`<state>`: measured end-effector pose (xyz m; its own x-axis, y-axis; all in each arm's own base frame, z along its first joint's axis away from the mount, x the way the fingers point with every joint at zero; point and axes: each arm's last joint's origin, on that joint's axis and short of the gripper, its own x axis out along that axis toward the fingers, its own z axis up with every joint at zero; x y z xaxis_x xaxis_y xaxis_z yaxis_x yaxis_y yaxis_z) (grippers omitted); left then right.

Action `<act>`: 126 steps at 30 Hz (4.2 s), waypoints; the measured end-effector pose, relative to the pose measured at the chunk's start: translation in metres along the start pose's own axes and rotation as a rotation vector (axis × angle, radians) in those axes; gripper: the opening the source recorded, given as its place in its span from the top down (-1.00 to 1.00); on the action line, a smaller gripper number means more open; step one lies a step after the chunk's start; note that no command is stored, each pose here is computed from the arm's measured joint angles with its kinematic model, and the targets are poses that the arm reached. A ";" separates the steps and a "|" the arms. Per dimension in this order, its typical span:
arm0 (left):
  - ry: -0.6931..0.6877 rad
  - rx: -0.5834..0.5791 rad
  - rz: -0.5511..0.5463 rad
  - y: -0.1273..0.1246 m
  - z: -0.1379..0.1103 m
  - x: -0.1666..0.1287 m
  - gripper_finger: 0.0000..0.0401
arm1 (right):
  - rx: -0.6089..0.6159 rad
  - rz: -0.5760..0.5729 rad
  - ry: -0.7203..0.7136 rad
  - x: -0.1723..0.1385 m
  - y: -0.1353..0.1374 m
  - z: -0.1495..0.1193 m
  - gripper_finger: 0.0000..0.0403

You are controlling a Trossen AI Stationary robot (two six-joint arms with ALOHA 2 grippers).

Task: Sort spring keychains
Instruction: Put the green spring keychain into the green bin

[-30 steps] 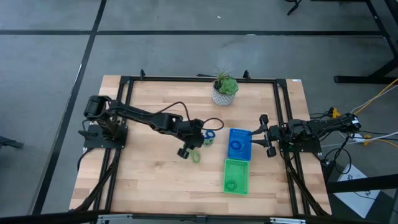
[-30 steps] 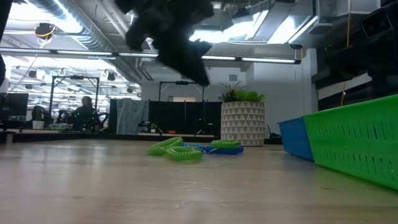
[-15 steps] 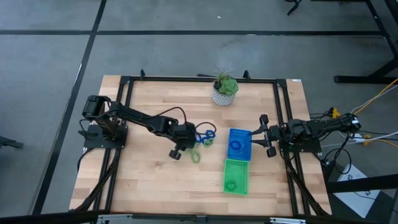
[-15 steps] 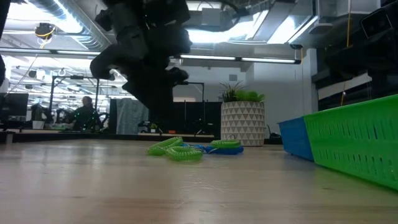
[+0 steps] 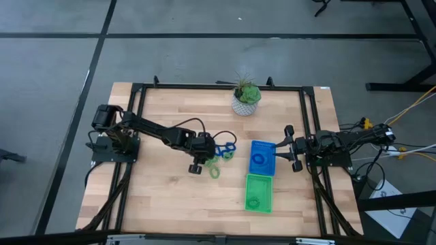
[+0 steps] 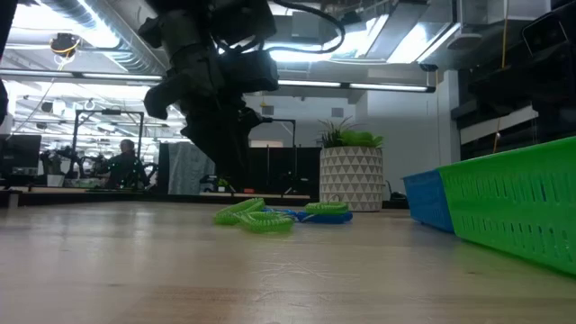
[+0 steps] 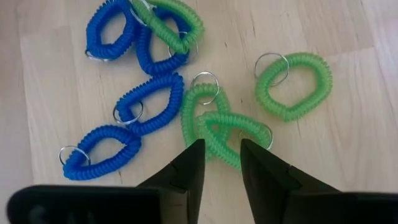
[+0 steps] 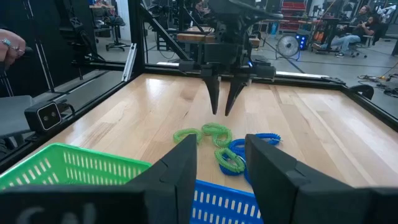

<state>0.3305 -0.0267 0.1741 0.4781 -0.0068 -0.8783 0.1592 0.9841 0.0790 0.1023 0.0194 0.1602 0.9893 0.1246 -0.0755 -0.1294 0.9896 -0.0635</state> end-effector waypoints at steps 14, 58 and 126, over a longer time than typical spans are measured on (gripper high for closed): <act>0.019 -0.043 -0.001 -0.001 -0.001 0.012 -0.03 | 0.000 0.000 0.000 0.000 0.000 0.000 0.33; 0.139 -0.028 0.107 0.001 -0.014 0.034 0.81 | 0.000 0.008 0.001 0.000 0.000 0.000 0.33; -0.586 0.045 -0.114 0.001 0.049 -0.050 0.83 | 0.000 0.008 0.000 0.000 0.000 0.000 0.33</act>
<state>0.3496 -0.0339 0.2412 0.8506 -0.2211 -0.4770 0.2677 0.9630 0.0310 0.1022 0.0197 0.1602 0.9882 0.1329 -0.0761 -0.1378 0.9885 -0.0629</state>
